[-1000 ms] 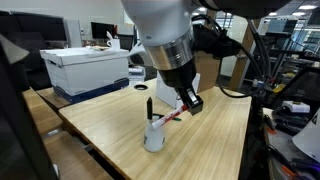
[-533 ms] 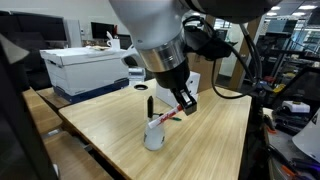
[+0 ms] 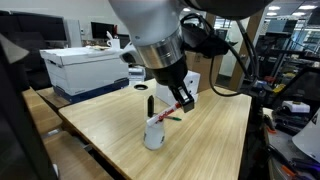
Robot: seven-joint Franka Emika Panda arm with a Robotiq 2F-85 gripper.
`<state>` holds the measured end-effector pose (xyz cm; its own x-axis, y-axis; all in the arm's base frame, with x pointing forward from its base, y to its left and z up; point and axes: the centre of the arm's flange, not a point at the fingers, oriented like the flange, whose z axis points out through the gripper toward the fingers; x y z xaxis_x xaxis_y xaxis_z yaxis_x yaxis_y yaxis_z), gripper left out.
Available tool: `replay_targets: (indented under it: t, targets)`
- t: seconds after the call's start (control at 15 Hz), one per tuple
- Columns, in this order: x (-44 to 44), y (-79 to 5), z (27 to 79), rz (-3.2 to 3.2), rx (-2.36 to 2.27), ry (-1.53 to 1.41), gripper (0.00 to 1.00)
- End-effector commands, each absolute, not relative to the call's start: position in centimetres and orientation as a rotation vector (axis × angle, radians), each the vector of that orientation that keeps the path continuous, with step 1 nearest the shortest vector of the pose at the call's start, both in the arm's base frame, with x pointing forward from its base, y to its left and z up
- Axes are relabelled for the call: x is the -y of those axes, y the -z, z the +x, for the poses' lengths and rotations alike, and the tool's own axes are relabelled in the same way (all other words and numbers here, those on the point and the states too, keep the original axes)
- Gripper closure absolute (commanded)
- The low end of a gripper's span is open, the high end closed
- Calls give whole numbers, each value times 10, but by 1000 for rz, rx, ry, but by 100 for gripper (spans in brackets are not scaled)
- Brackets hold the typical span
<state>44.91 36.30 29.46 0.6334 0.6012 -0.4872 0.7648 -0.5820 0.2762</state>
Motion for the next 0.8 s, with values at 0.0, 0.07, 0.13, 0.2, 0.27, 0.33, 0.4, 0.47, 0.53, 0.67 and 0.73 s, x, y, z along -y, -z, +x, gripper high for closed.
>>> replay_targets:
  t: [0.0, 0.07, 0.13, 0.2, 0.27, 0.33, 0.4, 0.47, 0.53, 0.67, 0.73]
  targets:
    - [-361, -303, 446, 2366, -1095, 500, 90]
    - [-361, -303, 447, 2365, -1092, 501, 90]
    - [-360, -305, 446, 2366, -1090, 500, 90]
    - [-360, -305, 446, 2366, -1089, 500, 90]
    - [-359, -306, 446, 2365, -1086, 498, 90]
    - [-359, -307, 445, 2365, -1083, 495, 90]
    - [-358, -310, 445, 2365, -1079, 493, 90]
    - [-357, -311, 445, 2365, -1075, 490, 90]
    - [-356, -313, 444, 2364, -1074, 491, 90]
    - [-355, -315, 444, 2362, -1066, 489, 90]
    - [-354, -316, 444, 2361, -1064, 490, 90]
